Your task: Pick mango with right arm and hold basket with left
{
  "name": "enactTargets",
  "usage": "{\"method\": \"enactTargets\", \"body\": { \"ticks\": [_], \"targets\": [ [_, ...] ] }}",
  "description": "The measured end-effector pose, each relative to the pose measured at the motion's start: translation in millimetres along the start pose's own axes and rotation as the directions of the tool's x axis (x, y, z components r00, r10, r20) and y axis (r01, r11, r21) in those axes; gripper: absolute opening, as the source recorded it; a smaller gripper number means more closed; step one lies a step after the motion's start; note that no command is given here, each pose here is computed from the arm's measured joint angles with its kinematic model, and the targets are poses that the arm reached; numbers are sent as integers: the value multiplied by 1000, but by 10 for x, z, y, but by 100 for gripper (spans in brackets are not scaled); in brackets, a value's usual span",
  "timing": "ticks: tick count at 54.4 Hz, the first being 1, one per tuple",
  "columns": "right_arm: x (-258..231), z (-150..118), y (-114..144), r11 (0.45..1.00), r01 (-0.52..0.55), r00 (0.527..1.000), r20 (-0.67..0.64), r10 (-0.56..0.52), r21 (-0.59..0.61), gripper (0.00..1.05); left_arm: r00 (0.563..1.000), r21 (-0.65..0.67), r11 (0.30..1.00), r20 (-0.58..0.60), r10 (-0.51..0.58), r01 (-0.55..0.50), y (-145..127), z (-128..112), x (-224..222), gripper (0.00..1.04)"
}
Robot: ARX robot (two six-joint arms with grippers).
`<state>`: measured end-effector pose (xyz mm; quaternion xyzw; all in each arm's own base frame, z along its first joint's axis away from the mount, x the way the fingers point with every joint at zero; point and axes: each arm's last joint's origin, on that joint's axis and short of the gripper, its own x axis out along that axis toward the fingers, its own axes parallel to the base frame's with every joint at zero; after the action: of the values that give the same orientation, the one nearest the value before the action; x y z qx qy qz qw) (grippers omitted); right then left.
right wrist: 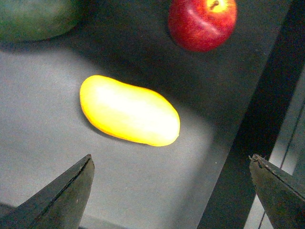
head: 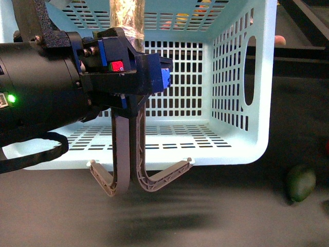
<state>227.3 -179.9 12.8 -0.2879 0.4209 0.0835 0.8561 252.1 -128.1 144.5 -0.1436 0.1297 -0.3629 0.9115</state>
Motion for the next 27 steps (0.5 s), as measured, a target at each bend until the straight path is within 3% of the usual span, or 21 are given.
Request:
{"method": "enactTargets", "body": {
  "ticks": [11, 27],
  "targets": [
    [185, -62, 50, 983, -109, 994, -46, 104, -149, 97, 1000, 0, 1000, 0, 0, 0, 0, 0, 0, 9],
    [496, -121, 77, 927, -165, 986, -86, 144, -336, 97, 1000, 0, 1000, 0, 0, 0, 0, 0, 0, 9]
  ]
}}
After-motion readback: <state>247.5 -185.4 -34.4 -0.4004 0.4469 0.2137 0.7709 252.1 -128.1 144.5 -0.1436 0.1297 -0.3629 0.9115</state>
